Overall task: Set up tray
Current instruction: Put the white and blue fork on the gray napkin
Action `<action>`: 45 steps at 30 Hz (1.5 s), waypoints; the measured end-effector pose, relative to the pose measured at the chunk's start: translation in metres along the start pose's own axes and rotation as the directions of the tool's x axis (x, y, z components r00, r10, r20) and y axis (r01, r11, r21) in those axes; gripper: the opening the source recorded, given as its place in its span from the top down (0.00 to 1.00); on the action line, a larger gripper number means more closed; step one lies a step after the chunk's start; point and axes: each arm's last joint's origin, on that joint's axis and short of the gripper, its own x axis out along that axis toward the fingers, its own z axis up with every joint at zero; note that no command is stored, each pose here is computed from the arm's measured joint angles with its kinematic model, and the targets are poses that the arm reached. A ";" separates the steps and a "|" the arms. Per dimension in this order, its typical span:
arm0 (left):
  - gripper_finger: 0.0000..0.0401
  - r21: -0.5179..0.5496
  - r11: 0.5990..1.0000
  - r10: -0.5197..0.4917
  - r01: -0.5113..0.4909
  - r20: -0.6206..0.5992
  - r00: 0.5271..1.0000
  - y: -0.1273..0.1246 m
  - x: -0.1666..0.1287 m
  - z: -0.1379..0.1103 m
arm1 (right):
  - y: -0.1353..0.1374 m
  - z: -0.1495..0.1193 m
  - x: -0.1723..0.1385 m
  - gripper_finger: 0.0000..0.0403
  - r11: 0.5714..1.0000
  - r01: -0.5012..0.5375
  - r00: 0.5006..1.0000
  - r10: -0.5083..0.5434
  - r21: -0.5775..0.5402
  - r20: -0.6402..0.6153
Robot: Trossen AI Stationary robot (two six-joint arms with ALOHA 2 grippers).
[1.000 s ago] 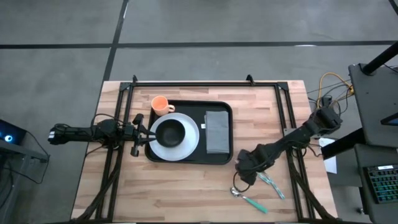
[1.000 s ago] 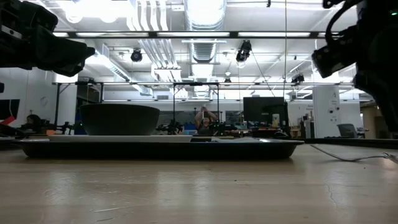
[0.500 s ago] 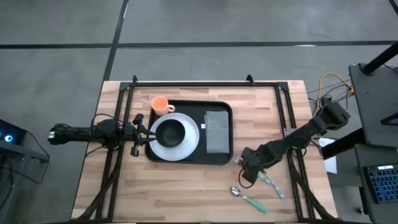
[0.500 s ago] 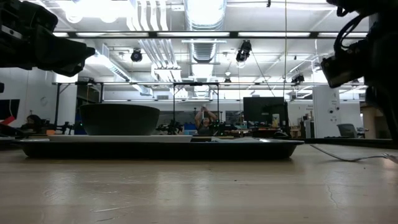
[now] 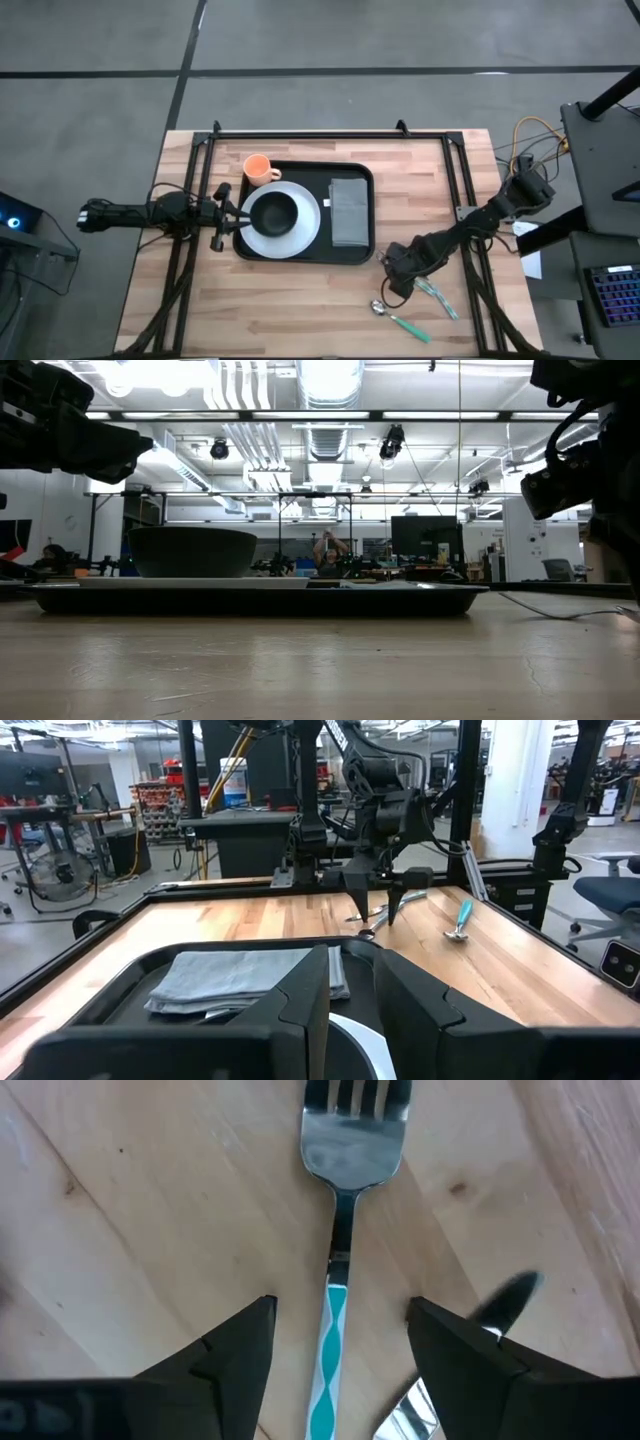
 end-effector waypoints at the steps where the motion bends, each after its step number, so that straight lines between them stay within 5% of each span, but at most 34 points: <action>1: 0.84 0.000 1.000 0.000 0.000 0.000 1.000 0.000 0.000 0.000 | 0.000 0.000 0.001 0.47 1.000 0.003 1.000 -0.003 0.000 -0.003; 30: 0.84 0.000 1.000 0.000 0.000 0.000 1.000 0.000 0.000 0.000 | 0.002 -0.001 0.001 0.95 0.999 -0.044 0.997 0.043 -0.006 -0.067; 45: 0.84 0.000 1.000 0.000 0.000 0.000 1.000 0.000 0.000 0.000 | 0.007 0.000 -0.003 0.96 0.995 -0.064 0.993 0.071 0.081 -0.099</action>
